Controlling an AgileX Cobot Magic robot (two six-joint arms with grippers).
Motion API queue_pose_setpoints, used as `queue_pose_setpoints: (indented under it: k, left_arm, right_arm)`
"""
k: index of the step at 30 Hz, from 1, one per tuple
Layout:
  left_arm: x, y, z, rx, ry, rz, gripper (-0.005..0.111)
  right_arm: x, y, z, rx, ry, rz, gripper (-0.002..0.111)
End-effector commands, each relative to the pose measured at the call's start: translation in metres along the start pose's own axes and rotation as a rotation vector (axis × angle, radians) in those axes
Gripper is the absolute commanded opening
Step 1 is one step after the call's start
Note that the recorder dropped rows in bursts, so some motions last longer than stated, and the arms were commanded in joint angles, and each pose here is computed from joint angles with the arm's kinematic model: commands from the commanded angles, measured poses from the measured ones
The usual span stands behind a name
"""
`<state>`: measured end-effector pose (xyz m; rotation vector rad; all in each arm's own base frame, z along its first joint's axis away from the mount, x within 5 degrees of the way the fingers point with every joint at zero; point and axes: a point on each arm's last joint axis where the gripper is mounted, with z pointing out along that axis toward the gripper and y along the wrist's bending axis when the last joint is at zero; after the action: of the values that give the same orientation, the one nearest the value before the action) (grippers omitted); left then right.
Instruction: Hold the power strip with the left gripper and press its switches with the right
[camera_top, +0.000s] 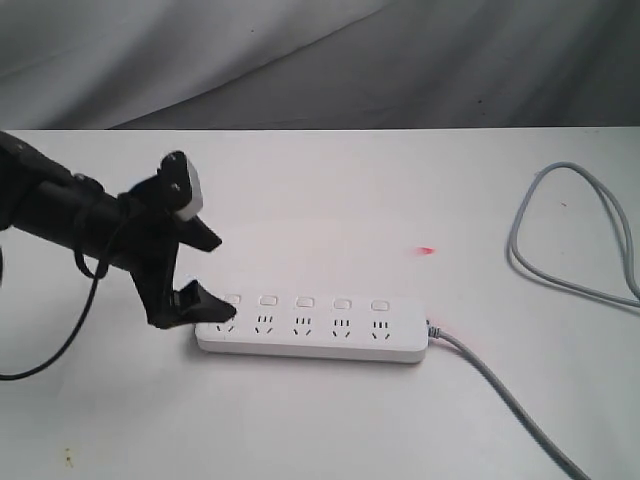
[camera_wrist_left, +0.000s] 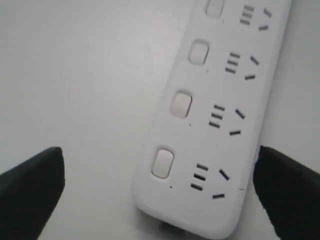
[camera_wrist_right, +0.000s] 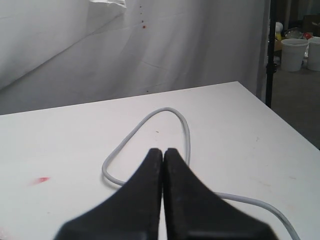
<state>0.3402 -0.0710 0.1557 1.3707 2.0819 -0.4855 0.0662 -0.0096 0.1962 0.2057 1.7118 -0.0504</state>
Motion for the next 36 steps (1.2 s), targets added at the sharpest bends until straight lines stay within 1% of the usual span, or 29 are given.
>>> queue_pose_setpoints:
  k: [1,4,6,7,9,10,12,16,18,21,23,26,29,30,33,34,36]
  left_arm:
    - [-0.039,-0.017,-0.058,-0.084,-0.056,0.021,0.096]
    - [-0.055,-0.04,-0.101,-0.117,-0.035,0.045,0.096]
    - [-0.061,-0.056,-0.127,-0.175,-0.011,0.075,0.095]
    - [-0.063,-0.068,-0.143,-0.223,-0.002,0.106,0.095]
    - [-0.063,-0.086,-0.163,-0.277,0.006,0.128,0.095]
    - [-0.062,-0.1,-0.176,-0.313,0.008,0.136,0.095]
    - [-0.057,-0.125,-0.192,-0.344,0.01,0.129,0.095]
    - [-0.034,-0.178,-0.213,-0.41,-0.025,0.007,0.095]
    - [-0.022,-0.203,-0.217,-0.445,-0.072,-0.027,0.095]
    - [-0.004,-0.235,-0.219,-0.525,-0.181,-0.024,0.091]
    - [0.006,-0.253,-0.222,-0.598,-0.289,-0.019,0.08]
    - [0.021,-0.273,-0.222,-0.684,-0.402,-0.006,0.056]
    - [0.031,-0.289,-0.222,-0.74,-0.466,0.039,0.031]
    - [0.033,-0.292,-0.222,-0.753,-0.487,0.048,0.025]
    - [0.032,-0.293,-0.221,-0.74,-0.518,0.036,0.002]
    - [0.031,-0.294,-0.222,-0.725,-0.548,0.025,0.0]
    - [0.026,-0.296,-0.224,-0.701,-0.625,-0.003,0.0]
  right_arm:
    - [0.001,-0.001,0.0,0.009,0.005,-0.002,0.0]
    - [0.001,-0.001,0.0,0.009,0.005,-0.002,0.0]
    - [0.001,-0.001,0.0,0.009,0.005,-0.002,0.0]
    - [0.001,-0.001,0.0,0.009,0.005,-0.002,0.0]
    - [0.001,-0.001,0.0,0.009,0.005,-0.002,0.0]
    - [0.001,-0.001,0.0,0.009,0.005,-0.002,0.0]
    - [0.001,-0.001,0.0,0.009,0.005,-0.002,0.0]
    - [0.001,-0.001,0.0,0.009,0.005,-0.002,0.0]
    - [0.001,-0.001,0.0,0.009,0.005,-0.002,0.0]
    - [0.001,-0.001,-0.001,0.007,-0.004,-0.003,0.0]
    - [0.001,0.0,-0.002,0.006,-0.013,-0.003,0.0]
    - [0.0,0.0,-0.002,0.006,-0.018,-0.003,0.0]
    - [0.0,0.0,-0.002,0.006,-0.018,-0.003,0.0]
    - [0.0,0.0,-0.002,0.006,-0.018,-0.003,0.0]
    - [0.0,0.0,-0.002,0.006,-0.018,-0.003,0.0]
    - [0.0,0.0,-0.002,0.006,-0.019,-0.003,0.0]
    - [0.0,0.0,-0.002,0.006,-0.017,-0.003,0.0]
